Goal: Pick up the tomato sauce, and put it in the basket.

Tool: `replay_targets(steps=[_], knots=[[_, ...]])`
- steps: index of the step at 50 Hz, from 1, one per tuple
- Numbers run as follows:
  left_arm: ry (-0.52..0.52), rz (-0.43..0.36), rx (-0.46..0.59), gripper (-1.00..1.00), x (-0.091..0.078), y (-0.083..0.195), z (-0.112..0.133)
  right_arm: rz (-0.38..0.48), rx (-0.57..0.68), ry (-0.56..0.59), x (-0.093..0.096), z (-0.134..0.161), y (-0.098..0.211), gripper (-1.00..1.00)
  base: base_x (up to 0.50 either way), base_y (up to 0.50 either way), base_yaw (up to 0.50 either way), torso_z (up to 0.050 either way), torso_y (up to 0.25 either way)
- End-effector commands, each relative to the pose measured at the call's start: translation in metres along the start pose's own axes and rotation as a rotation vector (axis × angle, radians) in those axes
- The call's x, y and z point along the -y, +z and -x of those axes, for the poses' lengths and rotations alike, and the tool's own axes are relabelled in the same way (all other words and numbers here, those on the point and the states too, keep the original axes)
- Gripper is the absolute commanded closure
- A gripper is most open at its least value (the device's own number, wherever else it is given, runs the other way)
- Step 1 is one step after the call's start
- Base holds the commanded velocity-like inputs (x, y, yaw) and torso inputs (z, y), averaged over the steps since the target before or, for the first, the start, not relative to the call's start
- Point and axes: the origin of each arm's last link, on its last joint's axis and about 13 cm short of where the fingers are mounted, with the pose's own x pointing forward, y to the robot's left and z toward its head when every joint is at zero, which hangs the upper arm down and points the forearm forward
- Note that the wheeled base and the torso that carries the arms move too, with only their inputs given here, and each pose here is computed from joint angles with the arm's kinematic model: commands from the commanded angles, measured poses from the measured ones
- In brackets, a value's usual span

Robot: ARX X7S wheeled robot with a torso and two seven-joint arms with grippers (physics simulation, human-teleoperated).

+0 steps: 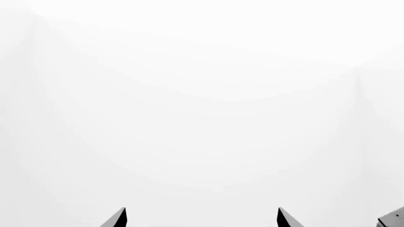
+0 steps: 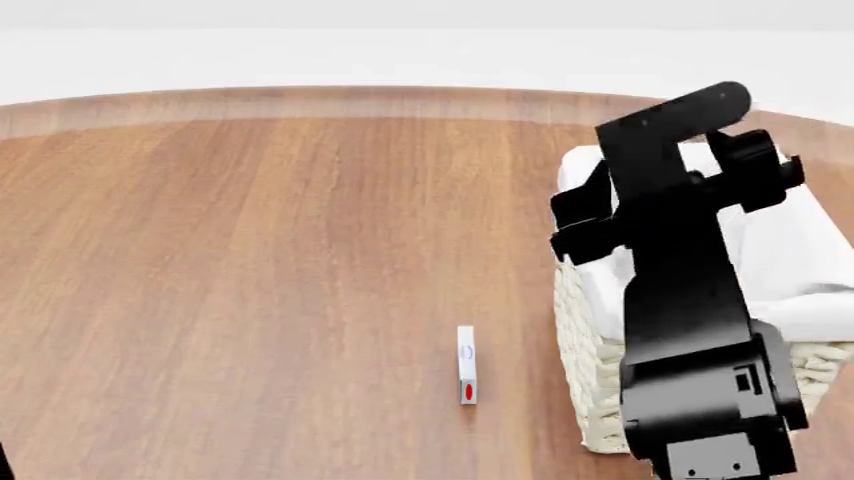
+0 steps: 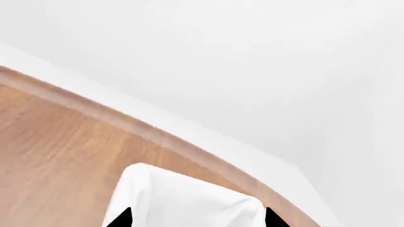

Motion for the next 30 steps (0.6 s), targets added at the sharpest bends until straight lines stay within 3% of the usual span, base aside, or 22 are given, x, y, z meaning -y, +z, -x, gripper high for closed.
replay_targets(steps=[1,3,4,9,14,17,20,30], knots=[[-0.014,-0.007,-0.008,-1.0,0.002,-0.002,0.002,0.128,0.398,-0.099,-0.058,0.062,-0.009,-1.0,0.0,0.0,0.0,0.0,0.0],[-0.015,-0.008,-0.008,-1.0,0.002,-0.002,0.002,0.108,0.451,-0.157,-0.06,0.071,-0.009,-1.0,0.0,0.0,0.0,0.0,0.0],[-0.015,-0.008,-0.01,-1.0,0.002,-0.003,0.002,0.163,0.471,-0.185,-0.061,0.078,-0.011,-1.0,0.0,0.0,0.0,0.0,0.0],[-0.017,-0.007,-0.018,-1.0,0.004,-0.006,0.003,0.049,0.555,-0.239,-0.059,0.106,-0.005,-1.0,0.0,0.0,0.0,0.0,0.0],[-0.023,-0.003,-0.024,-1.0,0.005,-0.008,0.003,0.1,0.627,-0.311,-0.058,0.131,0.003,-1.0,0.0,0.0,0.0,0.0,0.0],[-0.023,-0.003,-0.026,-1.0,0.006,-0.009,0.003,0.09,0.636,-0.302,-0.06,0.135,0.002,-1.0,0.0,0.0,0.0,0.0,0.0],[-0.026,-0.003,-0.034,-1.0,0.006,-0.011,0.004,0.141,0.644,-0.303,-0.063,0.136,-0.001,-1.0,0.0,0.0,0.0,0.0,0.0],[-0.023,0.0,-0.035,-1.0,0.005,-0.011,0.004,0.126,0.648,-0.303,-0.066,0.139,-0.005,-1.0,0.0,0.0,0.0,0.0,0.0]])
